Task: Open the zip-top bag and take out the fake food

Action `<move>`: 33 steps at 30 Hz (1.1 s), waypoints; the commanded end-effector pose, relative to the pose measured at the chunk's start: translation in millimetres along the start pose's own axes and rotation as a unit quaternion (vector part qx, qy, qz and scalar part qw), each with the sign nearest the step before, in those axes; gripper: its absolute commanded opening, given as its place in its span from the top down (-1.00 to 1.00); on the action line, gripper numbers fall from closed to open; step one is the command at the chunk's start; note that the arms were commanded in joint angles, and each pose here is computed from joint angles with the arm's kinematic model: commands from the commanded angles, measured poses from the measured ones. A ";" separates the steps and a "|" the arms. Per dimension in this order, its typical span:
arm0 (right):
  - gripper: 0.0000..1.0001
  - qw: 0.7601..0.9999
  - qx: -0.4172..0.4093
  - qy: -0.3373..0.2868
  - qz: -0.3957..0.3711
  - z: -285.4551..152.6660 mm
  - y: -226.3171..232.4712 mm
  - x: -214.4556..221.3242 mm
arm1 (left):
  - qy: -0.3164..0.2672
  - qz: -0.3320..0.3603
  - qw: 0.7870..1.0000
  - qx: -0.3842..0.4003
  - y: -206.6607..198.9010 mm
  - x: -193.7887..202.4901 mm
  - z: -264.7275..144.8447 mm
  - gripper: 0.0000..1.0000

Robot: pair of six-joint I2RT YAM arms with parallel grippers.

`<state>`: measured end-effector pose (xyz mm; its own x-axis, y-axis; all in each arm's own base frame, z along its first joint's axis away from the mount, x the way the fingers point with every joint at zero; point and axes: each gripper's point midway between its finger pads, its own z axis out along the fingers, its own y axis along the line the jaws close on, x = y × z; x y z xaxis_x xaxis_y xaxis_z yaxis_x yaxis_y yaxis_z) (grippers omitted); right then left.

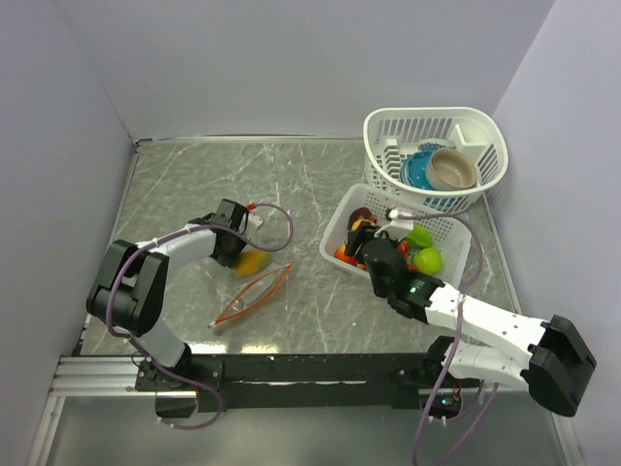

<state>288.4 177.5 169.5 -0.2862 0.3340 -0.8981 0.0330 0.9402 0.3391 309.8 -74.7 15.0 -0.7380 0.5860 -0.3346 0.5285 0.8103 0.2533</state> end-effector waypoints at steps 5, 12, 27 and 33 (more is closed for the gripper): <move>-1.00 0.995 0.089 0.034 -0.006 22.1 -28.1 -20.7 | 0.057 -0.006 0.997 0.042 -19.7 37.5 5.0 0.98; -1.00 0.999 0.017 0.025 -0.031 11.1 13.0 -38.4 | 0.037 -0.011 0.998 0.048 -18.0 25.2 -0.1 0.99; 0.80 0.947 -0.215 0.128 -0.203 -52.4 180.6 130.9 | -0.017 -0.061 0.993 0.103 0.9 -9.3 -52.0 0.82; 0.81 0.947 -0.233 0.135 -0.175 -51.7 203.6 142.1 | -0.079 -0.073 0.987 0.116 15.3 -39.6 -99.8 0.22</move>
<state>197.6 375.1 85.3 -0.4596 -0.2428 -0.8543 -0.5219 0.8521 0.0386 300.9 -72.0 75.7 -0.7850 0.4747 -0.3980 0.5008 0.8645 0.0434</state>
